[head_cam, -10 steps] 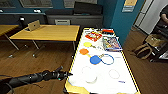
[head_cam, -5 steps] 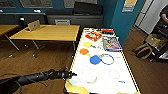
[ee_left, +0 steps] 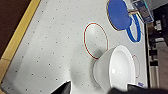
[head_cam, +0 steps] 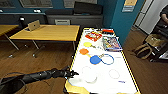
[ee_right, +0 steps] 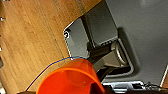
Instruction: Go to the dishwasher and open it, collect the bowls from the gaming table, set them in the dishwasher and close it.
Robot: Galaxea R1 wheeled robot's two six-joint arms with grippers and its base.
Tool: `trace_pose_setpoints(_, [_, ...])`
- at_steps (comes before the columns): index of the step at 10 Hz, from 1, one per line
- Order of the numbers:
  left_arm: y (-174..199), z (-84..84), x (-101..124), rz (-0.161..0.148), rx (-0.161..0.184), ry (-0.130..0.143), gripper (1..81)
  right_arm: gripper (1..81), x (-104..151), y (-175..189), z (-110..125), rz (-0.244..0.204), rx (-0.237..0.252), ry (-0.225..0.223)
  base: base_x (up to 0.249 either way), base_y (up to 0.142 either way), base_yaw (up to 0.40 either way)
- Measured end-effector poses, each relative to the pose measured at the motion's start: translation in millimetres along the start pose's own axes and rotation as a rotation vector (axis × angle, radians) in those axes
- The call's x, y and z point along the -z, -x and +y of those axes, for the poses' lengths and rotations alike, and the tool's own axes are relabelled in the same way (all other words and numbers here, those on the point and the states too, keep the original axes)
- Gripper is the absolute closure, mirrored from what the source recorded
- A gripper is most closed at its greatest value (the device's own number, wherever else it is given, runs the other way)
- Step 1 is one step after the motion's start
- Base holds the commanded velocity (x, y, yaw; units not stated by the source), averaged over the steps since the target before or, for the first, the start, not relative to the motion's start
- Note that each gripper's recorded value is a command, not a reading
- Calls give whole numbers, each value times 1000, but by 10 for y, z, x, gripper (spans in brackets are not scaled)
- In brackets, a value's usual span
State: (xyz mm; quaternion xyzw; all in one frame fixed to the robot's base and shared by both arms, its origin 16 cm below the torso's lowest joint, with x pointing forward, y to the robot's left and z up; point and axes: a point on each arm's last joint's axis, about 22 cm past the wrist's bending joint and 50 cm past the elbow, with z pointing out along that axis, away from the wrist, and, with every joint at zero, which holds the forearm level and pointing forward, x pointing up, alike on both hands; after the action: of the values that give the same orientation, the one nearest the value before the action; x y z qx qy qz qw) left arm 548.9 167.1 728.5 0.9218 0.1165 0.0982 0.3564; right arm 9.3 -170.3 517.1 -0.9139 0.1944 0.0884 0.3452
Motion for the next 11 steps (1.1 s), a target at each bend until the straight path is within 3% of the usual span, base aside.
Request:
trace_pose_setpoints(2, [-125, 230, -76, 8, -17, 16, 10, 811, -13, -20, -15, 1, 2, -1, 0, 0, 0])
trace_pose_setpoints(4, [-120, 352, -189, -16, 1, 2, 10, 811, -52, 3, -66, -2, 1, -10, 0, 0, 0])
trace_pose_setpoints(7, [-134, 364, -292, -21, 7, -15, 10, 811, -59, 6, -75, -2, 1, -12, 0, 0, 0])
trace_pose_setpoints(9, [-119, 401, -338, -24, 5, -12, 10, 811, -60, 7, -76, -3, 1, -12, 0, 0, 0])
trace_pose_setpoints(11, [-175, 325, -369, -14, 13, -30, 10, 811, -76, 15, -98, -4, 1, -15, 0, 0, 0])
